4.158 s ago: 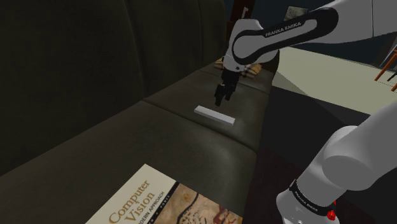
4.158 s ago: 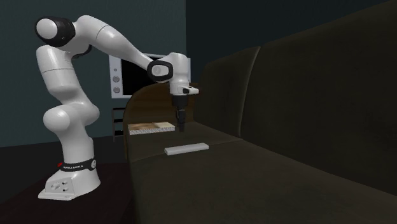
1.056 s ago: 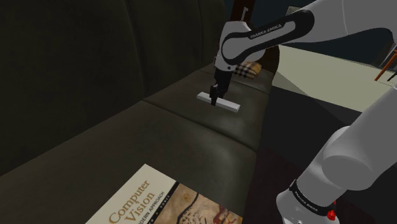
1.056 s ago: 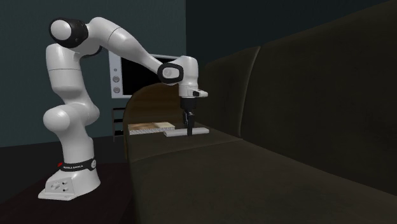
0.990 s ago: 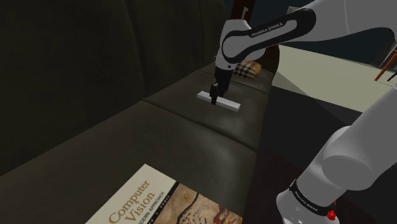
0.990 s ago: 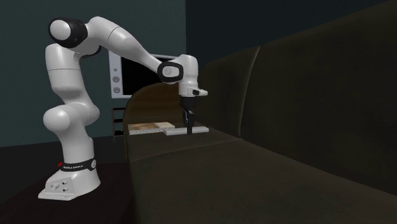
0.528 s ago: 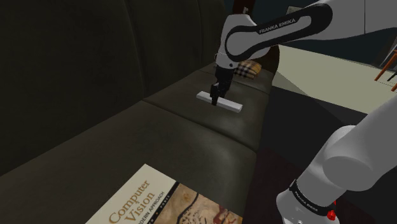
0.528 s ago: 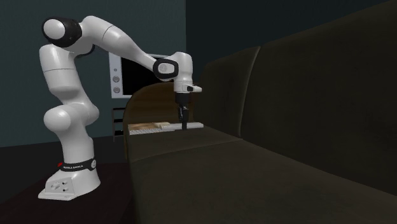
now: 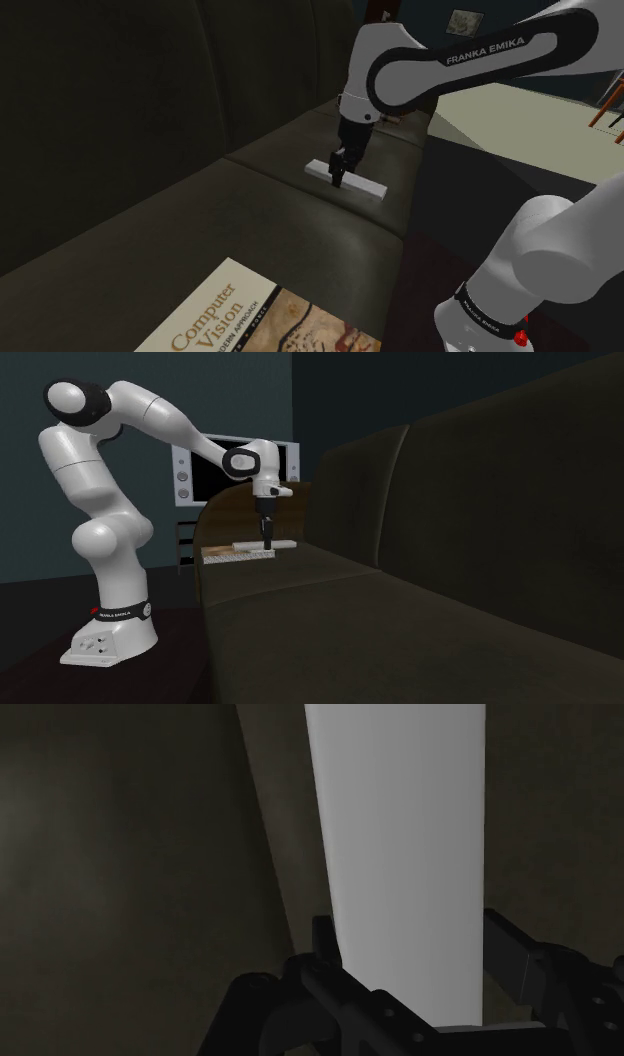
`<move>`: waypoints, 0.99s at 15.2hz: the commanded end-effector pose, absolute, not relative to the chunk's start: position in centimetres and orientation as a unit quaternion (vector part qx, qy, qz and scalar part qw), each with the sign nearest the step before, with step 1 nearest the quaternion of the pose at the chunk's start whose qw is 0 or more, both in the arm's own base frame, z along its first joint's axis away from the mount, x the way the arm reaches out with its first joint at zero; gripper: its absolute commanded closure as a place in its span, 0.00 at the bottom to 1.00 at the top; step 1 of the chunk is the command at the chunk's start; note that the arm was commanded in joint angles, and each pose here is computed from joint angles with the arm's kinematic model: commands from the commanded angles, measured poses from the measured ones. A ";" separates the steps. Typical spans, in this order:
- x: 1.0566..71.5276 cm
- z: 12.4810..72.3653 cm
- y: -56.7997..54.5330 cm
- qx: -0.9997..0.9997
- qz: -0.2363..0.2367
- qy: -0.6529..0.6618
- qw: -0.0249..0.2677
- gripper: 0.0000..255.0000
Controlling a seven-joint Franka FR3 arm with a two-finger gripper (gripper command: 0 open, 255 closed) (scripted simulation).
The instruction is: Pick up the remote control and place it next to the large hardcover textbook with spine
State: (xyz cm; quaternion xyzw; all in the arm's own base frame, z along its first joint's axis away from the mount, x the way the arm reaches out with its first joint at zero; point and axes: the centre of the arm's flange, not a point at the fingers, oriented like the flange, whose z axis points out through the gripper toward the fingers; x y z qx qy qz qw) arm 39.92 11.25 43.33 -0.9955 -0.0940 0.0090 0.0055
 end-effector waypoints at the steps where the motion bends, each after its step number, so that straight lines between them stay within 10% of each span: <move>1: 38.2 43.2 13.2 -0.996 0.009 -0.093 0.006 1.00; 15: 33.3 38.5 18.7 -0.996 0.009 -0.093 0.006 1.00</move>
